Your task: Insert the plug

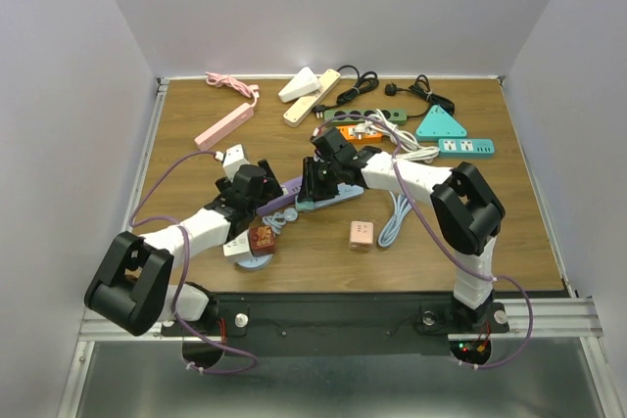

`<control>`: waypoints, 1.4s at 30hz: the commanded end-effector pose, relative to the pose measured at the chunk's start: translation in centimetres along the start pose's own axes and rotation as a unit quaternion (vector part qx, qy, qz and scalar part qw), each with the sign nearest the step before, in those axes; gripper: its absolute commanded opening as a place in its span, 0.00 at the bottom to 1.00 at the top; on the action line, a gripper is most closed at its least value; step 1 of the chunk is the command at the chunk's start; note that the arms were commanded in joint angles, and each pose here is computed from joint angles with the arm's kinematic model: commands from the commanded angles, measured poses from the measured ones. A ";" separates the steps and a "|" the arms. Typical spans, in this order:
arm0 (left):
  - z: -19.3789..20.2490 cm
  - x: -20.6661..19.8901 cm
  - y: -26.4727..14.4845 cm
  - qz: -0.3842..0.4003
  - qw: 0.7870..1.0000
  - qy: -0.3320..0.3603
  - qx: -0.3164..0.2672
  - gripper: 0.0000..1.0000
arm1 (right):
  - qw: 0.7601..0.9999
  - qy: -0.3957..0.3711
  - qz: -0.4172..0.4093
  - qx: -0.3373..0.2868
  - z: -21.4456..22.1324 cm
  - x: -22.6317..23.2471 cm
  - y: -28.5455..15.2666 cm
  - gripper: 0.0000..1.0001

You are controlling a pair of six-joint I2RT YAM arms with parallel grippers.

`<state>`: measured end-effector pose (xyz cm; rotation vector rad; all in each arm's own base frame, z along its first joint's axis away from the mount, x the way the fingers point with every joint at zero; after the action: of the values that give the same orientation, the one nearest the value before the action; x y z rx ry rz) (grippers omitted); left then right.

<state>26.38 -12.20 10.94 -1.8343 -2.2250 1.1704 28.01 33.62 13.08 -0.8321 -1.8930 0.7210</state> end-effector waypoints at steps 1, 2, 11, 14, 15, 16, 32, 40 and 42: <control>0.7 -0.2 0.4 0.027 1.000 0.002 0.014 0.99 | 0.999 -0.009 0.033 -0.032 -1.4 -0.3 0.2 0.00; 1.0 -0.2 0.4 0.034 0.999 0.002 0.023 0.99 | 0.999 -0.010 0.038 -0.038 -1.7 -0.3 0.2 0.00; 2.9 -1.3 0.2 0.095 0.992 -0.015 0.083 0.99 | 0.994 -0.011 0.086 -0.071 -4.2 -1.5 1.9 0.01; 3.3 -2.0 -0.1 0.119 0.987 -0.021 0.107 0.99 | 0.992 -0.005 0.098 -0.082 -5.2 -2.4 1.5 0.01; 3.4 -2.3 -0.3 0.128 0.985 -0.023 0.111 0.99 | 0.990 0.002 0.104 -0.091 -5.8 -3.0 1.0 0.00; 3.4 -2.7 -0.6 0.143 0.983 -0.027 0.113 0.99 | 0.990 0.004 0.108 -0.095 -6.1 -3.4 0.7 0.00; 3.2 -6.3 -3.2 0.245 0.958 -0.051 0.138 0.99 | 0.992 0.034 0.070 -0.102 -8.9 -3.3 -2.7 0.00; 2.0 -4.7 -3.0 0.197 0.977 0.015 0.084 0.99 | 0.993 0.042 0.059 -0.095 -7.6 -0.8 -4.3 0.00; 1.7 -4.1 -2.8 0.177 0.981 0.032 0.071 0.99 | 0.992 0.040 0.060 -0.100 -7.8 -0.4 -4.7 0.01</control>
<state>24.47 -17.98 12.81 -2.2604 -1.6860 1.4190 34.45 31.04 15.03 -1.1039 -1.8115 0.6756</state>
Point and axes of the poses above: each gripper's point midway between its finger pads, its own y axis out along the fingers, its own x axis along the line the jaws close on, z = x × y, the point moved 7 cm from there along -y, back along the fingers, and after that the axes turned 7 degrees about -y, right-handed, at the moved point
